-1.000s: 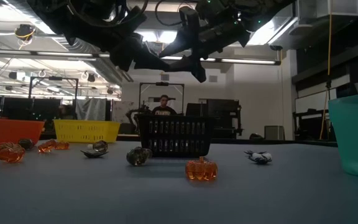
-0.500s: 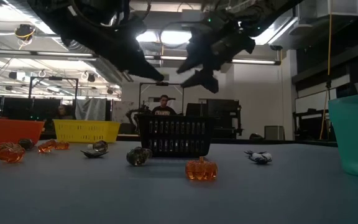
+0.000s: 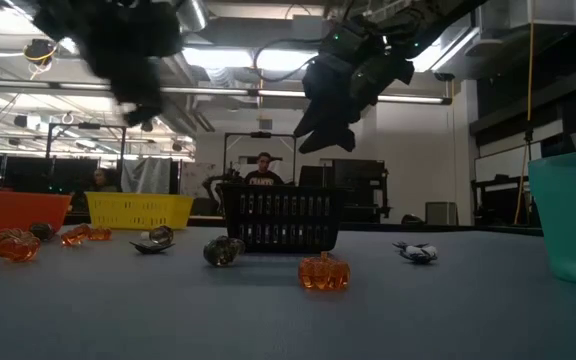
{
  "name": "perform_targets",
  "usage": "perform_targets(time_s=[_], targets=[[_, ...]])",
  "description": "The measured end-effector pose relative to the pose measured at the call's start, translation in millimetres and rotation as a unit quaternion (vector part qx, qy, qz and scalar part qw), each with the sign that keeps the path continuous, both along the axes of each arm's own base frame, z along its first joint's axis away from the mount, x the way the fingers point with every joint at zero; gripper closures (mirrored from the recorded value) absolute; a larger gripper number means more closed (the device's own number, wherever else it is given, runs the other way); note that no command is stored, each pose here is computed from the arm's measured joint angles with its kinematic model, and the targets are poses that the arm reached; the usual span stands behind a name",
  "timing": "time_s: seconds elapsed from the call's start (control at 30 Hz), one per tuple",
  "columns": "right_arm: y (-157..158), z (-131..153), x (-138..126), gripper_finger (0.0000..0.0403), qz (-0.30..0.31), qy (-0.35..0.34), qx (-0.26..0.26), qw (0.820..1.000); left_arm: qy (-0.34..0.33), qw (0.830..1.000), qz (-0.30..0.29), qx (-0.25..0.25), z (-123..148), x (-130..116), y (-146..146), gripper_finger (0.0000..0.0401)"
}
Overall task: Sort Halloween decoration
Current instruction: Put the black skull toy into the bottom yellow bin, then put the orange pumpkin toy into the orange bin
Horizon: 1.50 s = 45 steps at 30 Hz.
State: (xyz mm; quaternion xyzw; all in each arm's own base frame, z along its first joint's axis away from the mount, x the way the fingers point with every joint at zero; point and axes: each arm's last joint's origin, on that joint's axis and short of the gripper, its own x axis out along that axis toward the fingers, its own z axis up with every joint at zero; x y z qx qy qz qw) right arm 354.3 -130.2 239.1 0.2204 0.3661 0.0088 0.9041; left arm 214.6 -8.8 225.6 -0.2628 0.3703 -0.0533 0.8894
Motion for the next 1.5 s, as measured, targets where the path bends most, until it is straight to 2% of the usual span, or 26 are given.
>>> perform_targets(time_s=[0.07,0.13,0.33,0.63,0.87,1.03,1.27,1.5], targets=[[0,0,0,0.0205,0.001,0.0,-0.001,1.0,0.053,0.996,-0.009,-0.065,-4,-5,-17,0.0336],[0,0,0,0.0205,0.001,0.0,-0.001,1.0,0.102,0.989,-0.022,-0.108,-7,-11,-34,0.0336],[0,0,0,0.0205,0.001,0.0,-0.001,1.0,0.19,0.965,-0.047,-0.174,-10,-28,-83,0.0336],[-2,-1,0,0.0205,-0.021,0.009,-0.023,0.999,0.281,0.932,-0.022,-0.229,-10,-52,-120,0.0336],[-3,-1,0,0.0205,-0.029,0.012,-0.032,0.999,0.342,0.897,0.039,-0.277,-10,-61,-131,0.0335],[-3,-1,0,0.0205,-0.029,0.013,-0.032,0.999,0.37,0.876,0.075,-0.3,-10,-64,-135,0.0312],[-3,-1,0,0.0205,-0.029,0.013,-0.031,0.999,0.378,0.87,0.083,-0.305,-10,-66,-136,0.0266],[-3,-1,0,0.0205,-0.029,0.013,-0.031,0.999,0.342,0.886,0.112,-0.293,-11,-63,-135,0.0232]])
